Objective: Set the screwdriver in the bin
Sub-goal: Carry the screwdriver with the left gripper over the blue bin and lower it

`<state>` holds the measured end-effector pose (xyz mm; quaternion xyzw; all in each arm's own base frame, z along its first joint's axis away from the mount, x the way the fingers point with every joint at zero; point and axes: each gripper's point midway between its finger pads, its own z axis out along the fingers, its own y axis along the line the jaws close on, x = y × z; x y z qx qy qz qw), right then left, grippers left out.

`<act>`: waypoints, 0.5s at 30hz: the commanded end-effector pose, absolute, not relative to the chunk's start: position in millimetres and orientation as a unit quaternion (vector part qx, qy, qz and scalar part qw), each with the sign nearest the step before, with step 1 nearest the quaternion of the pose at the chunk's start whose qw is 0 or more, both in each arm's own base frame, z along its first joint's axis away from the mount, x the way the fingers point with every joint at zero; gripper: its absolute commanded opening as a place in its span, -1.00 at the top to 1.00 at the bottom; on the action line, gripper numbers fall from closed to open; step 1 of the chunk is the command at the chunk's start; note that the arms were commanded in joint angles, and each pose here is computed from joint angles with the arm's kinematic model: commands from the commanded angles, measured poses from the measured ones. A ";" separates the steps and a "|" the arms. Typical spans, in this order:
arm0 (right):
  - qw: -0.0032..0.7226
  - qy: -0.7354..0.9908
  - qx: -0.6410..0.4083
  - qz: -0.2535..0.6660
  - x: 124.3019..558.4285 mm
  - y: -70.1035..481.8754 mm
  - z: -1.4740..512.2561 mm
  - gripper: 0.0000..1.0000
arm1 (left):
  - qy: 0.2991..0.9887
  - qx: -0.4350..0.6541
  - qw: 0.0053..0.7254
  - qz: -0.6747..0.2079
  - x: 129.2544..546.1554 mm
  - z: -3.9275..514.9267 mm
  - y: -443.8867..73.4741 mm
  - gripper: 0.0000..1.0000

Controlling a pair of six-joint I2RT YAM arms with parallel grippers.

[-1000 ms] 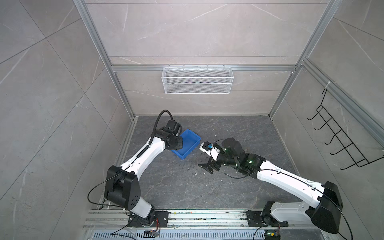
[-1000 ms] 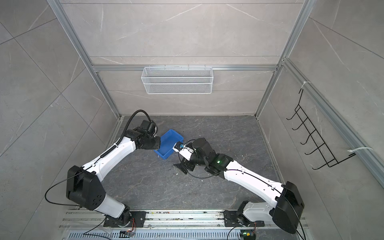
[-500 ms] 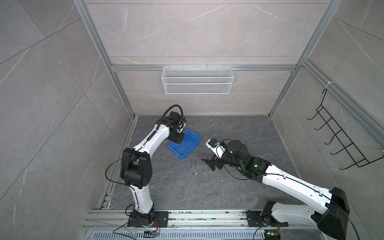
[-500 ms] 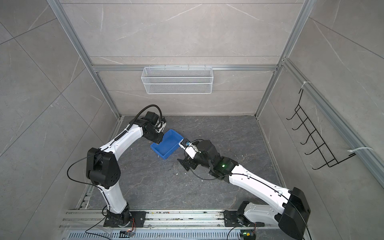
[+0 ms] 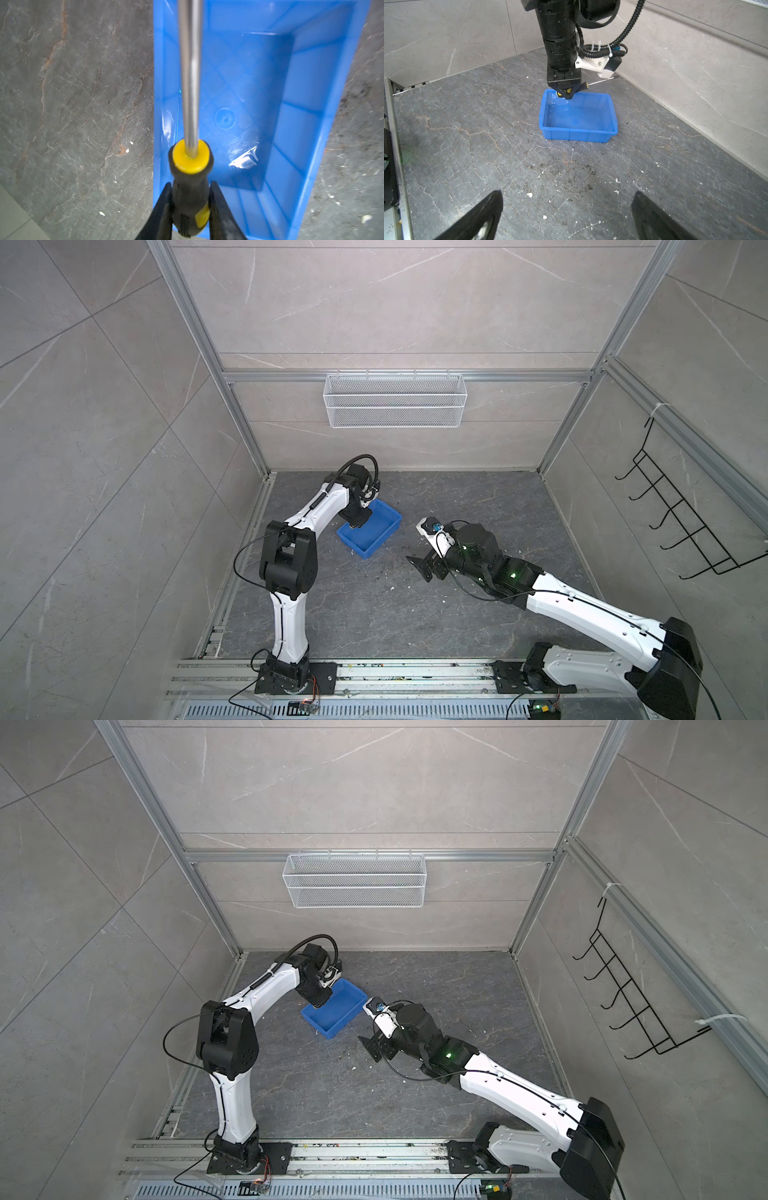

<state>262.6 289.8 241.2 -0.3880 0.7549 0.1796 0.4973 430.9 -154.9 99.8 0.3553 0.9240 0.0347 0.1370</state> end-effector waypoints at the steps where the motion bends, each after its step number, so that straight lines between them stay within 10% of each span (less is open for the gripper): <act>1: 0.504 0.758 -0.373 0.182 262.4 285.7 245.0 -0.98 | 0.910 0.393 0.119 0.049 428.6 96.8 -154.0 1.00; 15: 0.499 0.762 -0.372 0.181 262.1 285.2 242.8 -0.98 | 0.900 0.424 0.058 0.084 413.7 53.5 -147.0 1.00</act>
